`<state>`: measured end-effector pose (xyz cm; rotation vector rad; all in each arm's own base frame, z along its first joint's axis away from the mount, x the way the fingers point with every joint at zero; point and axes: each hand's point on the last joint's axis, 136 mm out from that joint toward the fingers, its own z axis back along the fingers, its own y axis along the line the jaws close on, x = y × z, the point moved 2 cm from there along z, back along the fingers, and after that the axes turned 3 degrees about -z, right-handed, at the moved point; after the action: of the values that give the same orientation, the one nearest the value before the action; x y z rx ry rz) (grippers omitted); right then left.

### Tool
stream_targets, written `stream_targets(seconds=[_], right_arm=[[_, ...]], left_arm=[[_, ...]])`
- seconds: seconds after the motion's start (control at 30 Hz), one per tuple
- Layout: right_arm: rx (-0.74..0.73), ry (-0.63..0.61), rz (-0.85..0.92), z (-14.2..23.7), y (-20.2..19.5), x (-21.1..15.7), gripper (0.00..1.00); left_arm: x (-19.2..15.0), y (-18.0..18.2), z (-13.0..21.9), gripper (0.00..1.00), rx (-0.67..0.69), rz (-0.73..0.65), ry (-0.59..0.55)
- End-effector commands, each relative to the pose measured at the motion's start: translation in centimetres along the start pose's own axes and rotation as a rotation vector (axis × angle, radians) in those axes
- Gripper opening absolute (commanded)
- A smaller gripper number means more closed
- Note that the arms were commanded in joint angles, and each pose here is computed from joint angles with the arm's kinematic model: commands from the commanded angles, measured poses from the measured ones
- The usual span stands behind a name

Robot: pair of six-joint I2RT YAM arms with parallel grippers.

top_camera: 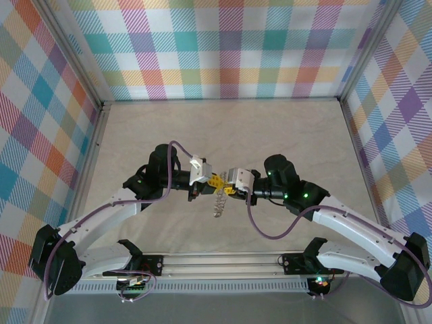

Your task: Put the keys on the keyring

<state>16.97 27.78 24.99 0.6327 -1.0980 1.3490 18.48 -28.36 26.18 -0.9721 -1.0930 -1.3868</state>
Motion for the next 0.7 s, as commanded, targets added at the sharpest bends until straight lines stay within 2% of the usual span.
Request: stream_targets(seconds=[0.0, 0.27, 0.43, 0.53, 0.67], right_arm=[[0.021, -0.077, 0.013, 0.3, 0.3, 1.6, 0.14], [0.073, -0.059, 0.012, 0.4, 1.0, 1.6, 0.03], [0.09, -0.022, 0.005, 0.5, 1.3, 1.2, 0.0], [0.098, 0.01, -0.004, 0.4, 1.3, 0.8, 0.0], [0.113, 0.067, -0.022, 0.1, 1.2, 0.2, 0.0]], left_arm=[[0.9, -1.0, -0.3, 0.0, -0.051, -0.035, -0.042], [-0.8, -1.1, -0.3, 0.0, -0.04, -0.047, 0.044], [-1.8, -0.9, -0.3, 0.12, -0.036, -0.035, 0.093], [-2.0, -1.1, -0.3, 0.25, -0.053, -0.024, 0.123], [-1.7, -1.2, -0.3, 0.28, -0.064, -0.048, 0.117]])
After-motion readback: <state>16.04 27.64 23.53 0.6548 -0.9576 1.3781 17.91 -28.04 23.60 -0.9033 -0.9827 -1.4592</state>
